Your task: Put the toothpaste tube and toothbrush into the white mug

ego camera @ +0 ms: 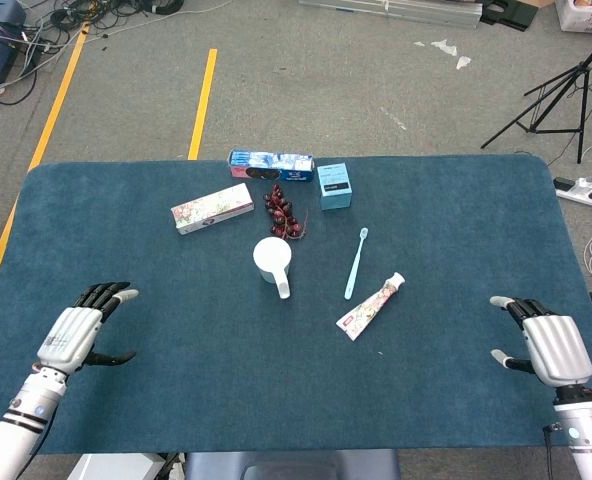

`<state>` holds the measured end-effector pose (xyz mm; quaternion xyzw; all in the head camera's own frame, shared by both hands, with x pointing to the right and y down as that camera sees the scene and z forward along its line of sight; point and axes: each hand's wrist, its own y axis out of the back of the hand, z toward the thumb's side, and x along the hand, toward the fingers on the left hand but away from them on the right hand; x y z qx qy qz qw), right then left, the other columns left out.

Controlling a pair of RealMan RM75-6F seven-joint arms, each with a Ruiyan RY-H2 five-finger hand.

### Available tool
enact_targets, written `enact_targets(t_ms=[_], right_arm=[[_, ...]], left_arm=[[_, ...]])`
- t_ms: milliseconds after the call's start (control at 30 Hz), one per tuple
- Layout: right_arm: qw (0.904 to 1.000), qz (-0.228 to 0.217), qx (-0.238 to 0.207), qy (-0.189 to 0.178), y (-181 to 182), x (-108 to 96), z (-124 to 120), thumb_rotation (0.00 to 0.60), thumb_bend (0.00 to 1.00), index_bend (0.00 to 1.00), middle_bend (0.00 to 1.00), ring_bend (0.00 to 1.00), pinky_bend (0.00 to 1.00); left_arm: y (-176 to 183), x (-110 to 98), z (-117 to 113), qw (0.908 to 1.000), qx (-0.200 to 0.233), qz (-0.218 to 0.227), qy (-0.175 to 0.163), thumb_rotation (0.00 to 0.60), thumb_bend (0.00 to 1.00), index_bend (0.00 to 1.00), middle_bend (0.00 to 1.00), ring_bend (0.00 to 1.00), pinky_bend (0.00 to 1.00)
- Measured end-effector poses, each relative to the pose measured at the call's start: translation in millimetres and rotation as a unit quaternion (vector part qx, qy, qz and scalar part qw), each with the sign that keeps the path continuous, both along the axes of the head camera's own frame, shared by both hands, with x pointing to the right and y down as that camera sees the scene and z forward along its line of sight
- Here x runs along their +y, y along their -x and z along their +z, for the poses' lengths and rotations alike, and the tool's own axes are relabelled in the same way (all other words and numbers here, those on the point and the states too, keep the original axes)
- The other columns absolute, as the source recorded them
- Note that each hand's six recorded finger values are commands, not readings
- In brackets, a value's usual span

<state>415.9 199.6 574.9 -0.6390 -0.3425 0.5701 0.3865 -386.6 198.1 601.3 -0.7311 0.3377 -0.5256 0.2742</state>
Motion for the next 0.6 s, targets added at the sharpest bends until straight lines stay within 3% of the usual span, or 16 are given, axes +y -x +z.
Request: enact_targets(t_ms=[200, 400, 600], right_arm=[[0.9989, -0.044, -0.004, -0.013, 19.6, -18.5, -1.7, 0.600, 0.00, 0.33, 0.41, 0.35, 0.61], [0.9962, -0.084, -0.014, -0.021, 42.0, -38.2, -0.8, 0.600, 0.03, 0.34, 0.38, 0.33, 0.60], [0.9913, -0.128, -0.026, -0.016, 67.3, -60.1, 6.7, 0.600, 0.03, 0.34, 0.25, 0.19, 0.41]], left_arm=[[18.4, 19.8, -20.7, 0.9983, -0.039, 0.008, -0.043, 0.600, 0.07, 0.29, 0.13, 0.10, 0.08], [35.1, 51.7, -35.8, 0.9954, -0.081, 0.006, -0.051, 0.600, 0.07, 0.31, 0.14, 0.10, 0.08], [36.5, 55.6, -44.3, 0.9952, -0.088, 0.008, -0.044, 0.600, 0.07, 0.32, 0.15, 0.09, 0.08]])
